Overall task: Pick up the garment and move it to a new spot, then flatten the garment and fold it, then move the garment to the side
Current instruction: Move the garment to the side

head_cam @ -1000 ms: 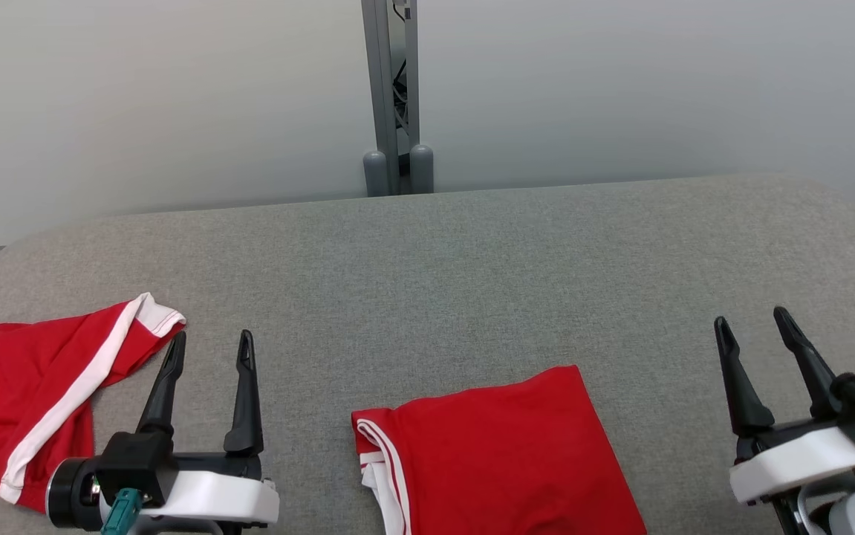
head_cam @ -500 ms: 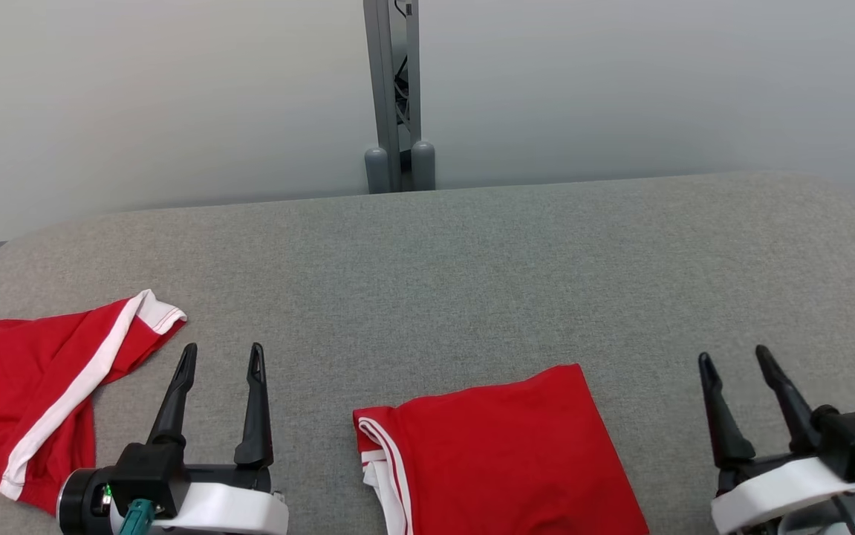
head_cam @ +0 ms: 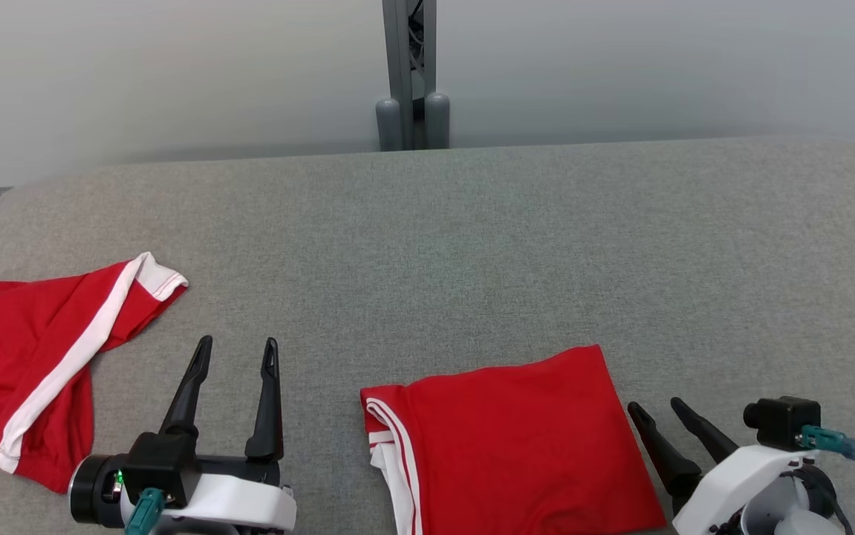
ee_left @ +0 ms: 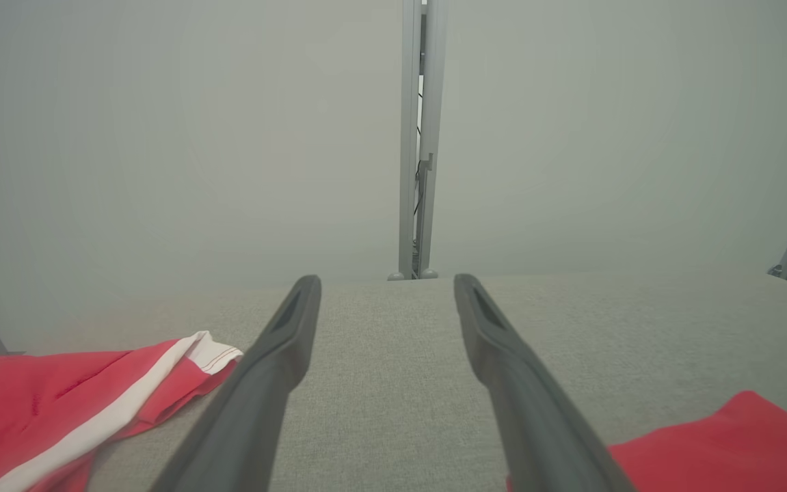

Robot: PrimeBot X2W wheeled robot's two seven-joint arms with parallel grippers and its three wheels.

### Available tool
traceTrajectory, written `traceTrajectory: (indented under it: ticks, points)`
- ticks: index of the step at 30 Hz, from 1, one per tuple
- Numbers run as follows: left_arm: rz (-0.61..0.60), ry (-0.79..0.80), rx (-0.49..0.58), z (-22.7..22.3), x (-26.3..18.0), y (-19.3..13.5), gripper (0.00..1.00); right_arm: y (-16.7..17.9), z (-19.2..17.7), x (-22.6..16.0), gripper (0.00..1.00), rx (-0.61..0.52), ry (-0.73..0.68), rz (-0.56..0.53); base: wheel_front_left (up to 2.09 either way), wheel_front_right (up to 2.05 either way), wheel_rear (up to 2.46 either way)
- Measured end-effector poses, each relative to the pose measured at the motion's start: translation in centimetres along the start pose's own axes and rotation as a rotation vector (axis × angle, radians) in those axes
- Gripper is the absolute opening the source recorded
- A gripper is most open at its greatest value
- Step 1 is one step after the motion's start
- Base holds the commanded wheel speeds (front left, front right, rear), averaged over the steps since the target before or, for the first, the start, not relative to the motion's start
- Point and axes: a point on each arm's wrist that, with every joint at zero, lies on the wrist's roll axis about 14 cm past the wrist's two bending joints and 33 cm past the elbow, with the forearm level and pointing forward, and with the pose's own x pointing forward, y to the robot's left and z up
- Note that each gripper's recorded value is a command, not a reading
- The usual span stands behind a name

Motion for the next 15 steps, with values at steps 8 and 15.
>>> traceTrajectory:
  ticks: [8,15]
  points:
    - [0.0,0.024,0.016,-1.0,1.3,0.3,1.0,1.4,-2.4,2.1,1.0,0.149,0.164,0.064,0.0,0.0,0.0]
    - [0.015,0.04,0.022,-1.6,1.6,1.0,1.0,2.1,-4.3,2.8,1.0,0.184,0.279,0.098,0.0,0.0,0.0]
